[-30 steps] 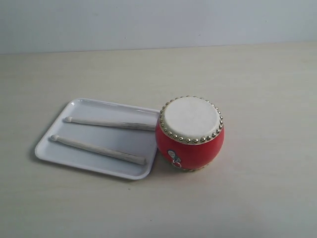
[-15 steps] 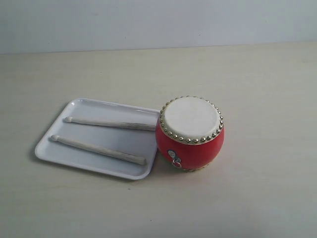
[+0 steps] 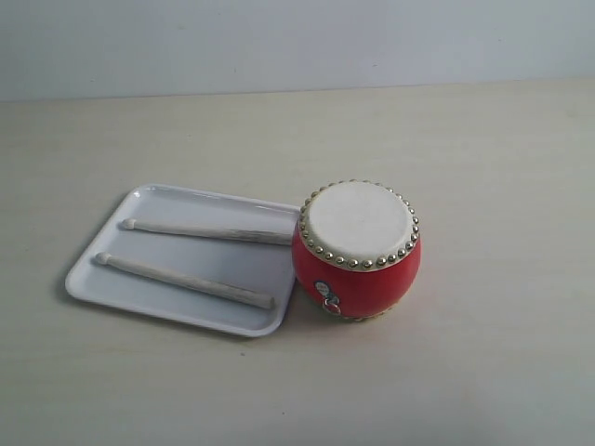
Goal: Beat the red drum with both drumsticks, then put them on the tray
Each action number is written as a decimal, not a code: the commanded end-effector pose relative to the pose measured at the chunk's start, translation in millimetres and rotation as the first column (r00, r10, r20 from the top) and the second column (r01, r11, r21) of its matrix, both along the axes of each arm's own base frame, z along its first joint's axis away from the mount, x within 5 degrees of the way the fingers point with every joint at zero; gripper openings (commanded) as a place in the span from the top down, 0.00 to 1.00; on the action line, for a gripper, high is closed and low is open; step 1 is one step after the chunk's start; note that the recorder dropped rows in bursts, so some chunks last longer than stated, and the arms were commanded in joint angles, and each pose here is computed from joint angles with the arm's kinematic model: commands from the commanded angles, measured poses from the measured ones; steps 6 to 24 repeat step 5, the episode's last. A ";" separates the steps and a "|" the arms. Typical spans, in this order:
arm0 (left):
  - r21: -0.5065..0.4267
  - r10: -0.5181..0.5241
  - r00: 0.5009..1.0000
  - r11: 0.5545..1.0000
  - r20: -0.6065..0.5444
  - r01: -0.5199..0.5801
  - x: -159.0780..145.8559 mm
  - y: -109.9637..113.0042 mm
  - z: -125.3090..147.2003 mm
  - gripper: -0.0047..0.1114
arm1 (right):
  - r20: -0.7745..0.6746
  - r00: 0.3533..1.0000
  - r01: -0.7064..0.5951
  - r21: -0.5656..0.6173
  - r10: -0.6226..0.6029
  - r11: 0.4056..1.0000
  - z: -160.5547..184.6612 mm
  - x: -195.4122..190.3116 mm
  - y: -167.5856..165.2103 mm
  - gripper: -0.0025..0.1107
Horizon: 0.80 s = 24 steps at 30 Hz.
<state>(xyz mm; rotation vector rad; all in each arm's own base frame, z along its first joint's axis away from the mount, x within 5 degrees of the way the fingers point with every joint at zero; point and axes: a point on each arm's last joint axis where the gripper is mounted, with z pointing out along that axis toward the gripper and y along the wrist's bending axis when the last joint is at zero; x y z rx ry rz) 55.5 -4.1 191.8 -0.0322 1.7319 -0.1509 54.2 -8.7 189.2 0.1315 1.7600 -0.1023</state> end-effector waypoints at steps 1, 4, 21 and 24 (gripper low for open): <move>0.006 0.002 1.000 1.000 0.002 -0.002 -0.3 0.2 -0.9 0.96 | 0.014 1.000 0.004 0.000 -0.004 1.000 -0.2 0.1 -0.2 0.98; 0.006 0.002 1.000 1.000 0.002 -0.002 -0.3 0.2 -0.9 0.96 | 0.014 1.000 0.004 0.000 -0.004 1.000 -0.2 0.1 -0.2 0.98; 0.006 0.002 1.000 1.000 0.002 -0.002 -0.3 0.2 -0.9 0.96 | 0.014 1.000 0.004 0.000 -0.004 1.000 -0.2 0.1 -0.2 0.98; 0.006 0.002 1.000 1.000 0.002 -0.002 -0.3 0.2 -0.9 0.96 | 0.014 1.000 0.004 0.000 -0.004 1.000 -0.2 0.1 -0.2 0.98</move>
